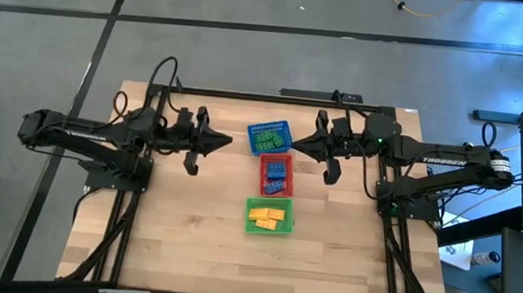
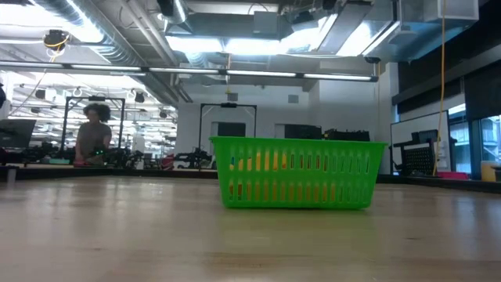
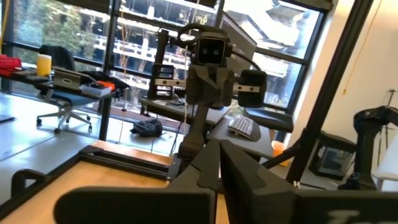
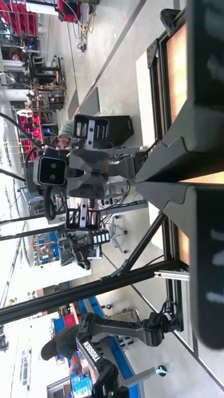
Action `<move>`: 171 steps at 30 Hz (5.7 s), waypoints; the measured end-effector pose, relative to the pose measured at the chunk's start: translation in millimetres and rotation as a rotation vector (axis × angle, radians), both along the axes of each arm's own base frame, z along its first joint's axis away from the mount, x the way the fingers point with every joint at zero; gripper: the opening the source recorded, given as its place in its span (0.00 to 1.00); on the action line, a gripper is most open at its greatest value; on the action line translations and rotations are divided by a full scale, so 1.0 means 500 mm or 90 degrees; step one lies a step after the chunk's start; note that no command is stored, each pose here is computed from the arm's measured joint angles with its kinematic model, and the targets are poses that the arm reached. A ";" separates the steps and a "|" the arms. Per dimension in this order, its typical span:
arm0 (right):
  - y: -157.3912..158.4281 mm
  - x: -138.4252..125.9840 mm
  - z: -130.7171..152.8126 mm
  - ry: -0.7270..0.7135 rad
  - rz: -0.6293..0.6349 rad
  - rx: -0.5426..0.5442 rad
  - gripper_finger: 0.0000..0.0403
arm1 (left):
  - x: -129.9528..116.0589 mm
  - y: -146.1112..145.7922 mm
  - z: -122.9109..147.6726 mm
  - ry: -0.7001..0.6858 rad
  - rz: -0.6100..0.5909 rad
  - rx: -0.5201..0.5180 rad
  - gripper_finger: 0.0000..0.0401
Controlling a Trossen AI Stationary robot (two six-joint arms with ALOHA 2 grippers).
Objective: Sort & place blocks by color
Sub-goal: Return to Home Position
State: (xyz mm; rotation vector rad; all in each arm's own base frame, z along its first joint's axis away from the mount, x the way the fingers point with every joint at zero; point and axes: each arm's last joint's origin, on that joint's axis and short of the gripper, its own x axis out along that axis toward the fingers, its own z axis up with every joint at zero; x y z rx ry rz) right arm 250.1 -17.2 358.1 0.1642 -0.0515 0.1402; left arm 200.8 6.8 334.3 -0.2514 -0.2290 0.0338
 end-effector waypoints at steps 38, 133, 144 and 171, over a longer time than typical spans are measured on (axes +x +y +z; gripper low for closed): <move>0.002 0.000 -0.003 0.012 0.022 0.019 0.00 | -0.178 -0.003 -0.184 -0.134 0.028 -0.012 0.00; 0.034 -0.321 -0.311 -0.198 -0.008 0.132 0.00 | -0.208 -0.008 -0.315 0.064 -0.021 -0.049 0.00; 0.026 -0.310 -0.346 -0.088 -0.109 0.150 0.00 | -0.208 -0.008 -0.315 0.064 -0.021 -0.049 0.00; 0.026 -0.304 -0.380 0.028 -0.119 0.127 0.05 | -0.208 -0.008 -0.315 0.064 -0.021 -0.049 0.00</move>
